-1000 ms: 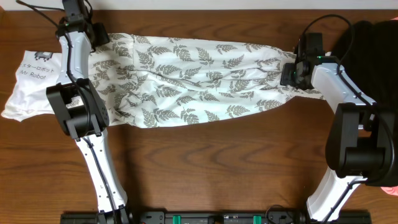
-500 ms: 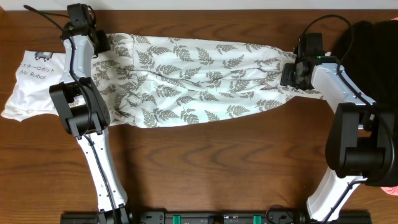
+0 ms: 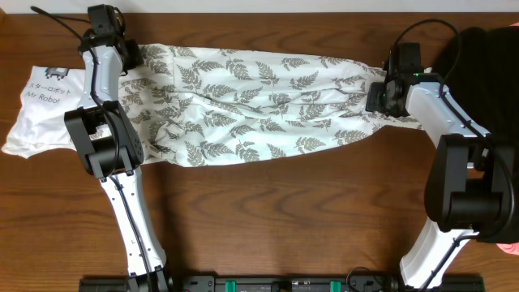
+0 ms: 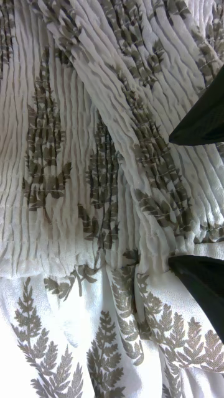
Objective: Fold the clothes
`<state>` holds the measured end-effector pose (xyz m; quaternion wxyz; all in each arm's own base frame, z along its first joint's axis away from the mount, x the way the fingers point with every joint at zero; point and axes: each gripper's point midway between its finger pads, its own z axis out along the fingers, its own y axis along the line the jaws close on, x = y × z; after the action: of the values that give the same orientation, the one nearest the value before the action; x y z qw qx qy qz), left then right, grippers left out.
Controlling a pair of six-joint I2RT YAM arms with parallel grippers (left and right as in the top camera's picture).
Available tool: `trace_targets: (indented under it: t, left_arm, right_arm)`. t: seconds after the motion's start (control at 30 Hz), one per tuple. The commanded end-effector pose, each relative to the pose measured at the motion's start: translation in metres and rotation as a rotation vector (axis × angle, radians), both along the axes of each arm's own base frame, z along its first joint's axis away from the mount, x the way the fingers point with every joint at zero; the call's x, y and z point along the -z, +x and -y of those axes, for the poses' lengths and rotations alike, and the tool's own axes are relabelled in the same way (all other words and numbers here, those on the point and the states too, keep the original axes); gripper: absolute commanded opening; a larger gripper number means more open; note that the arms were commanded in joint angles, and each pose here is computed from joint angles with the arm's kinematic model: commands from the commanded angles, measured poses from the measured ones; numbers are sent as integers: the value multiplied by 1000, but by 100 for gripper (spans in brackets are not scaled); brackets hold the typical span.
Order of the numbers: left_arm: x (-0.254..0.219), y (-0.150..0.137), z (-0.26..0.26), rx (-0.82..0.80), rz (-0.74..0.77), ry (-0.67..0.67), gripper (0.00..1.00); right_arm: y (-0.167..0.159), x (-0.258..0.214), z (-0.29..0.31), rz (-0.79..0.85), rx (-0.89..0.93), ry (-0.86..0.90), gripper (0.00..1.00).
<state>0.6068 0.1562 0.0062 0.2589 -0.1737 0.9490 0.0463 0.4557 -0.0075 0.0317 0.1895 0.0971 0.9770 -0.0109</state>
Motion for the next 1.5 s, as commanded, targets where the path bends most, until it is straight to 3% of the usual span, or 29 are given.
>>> trace_targets:
  t: [0.0,0.3,0.53,1.03,1.47]
  left_arm:
    - [-2,-3,-3,1,-12,5,6]
    - [-82,3,-4,1,106,33,6]
    - [-101,-5,1,-1,101,28,6]
    - [-85,-49,23,-1,-97,-30,6]
    - [-169,-92,36,-107,-66,-85,6]
  right_arm:
    - [-2,7,-3,-14,-13,-5,55]
    - [-2,7,-3,-15,-13,-5,56]
    - [-3,7,-3,-16,-13,-5,56]
    - [-2,6,-3,-14,-45,-18,54]
    - [17,-13,-2,52,-77,-33,57]
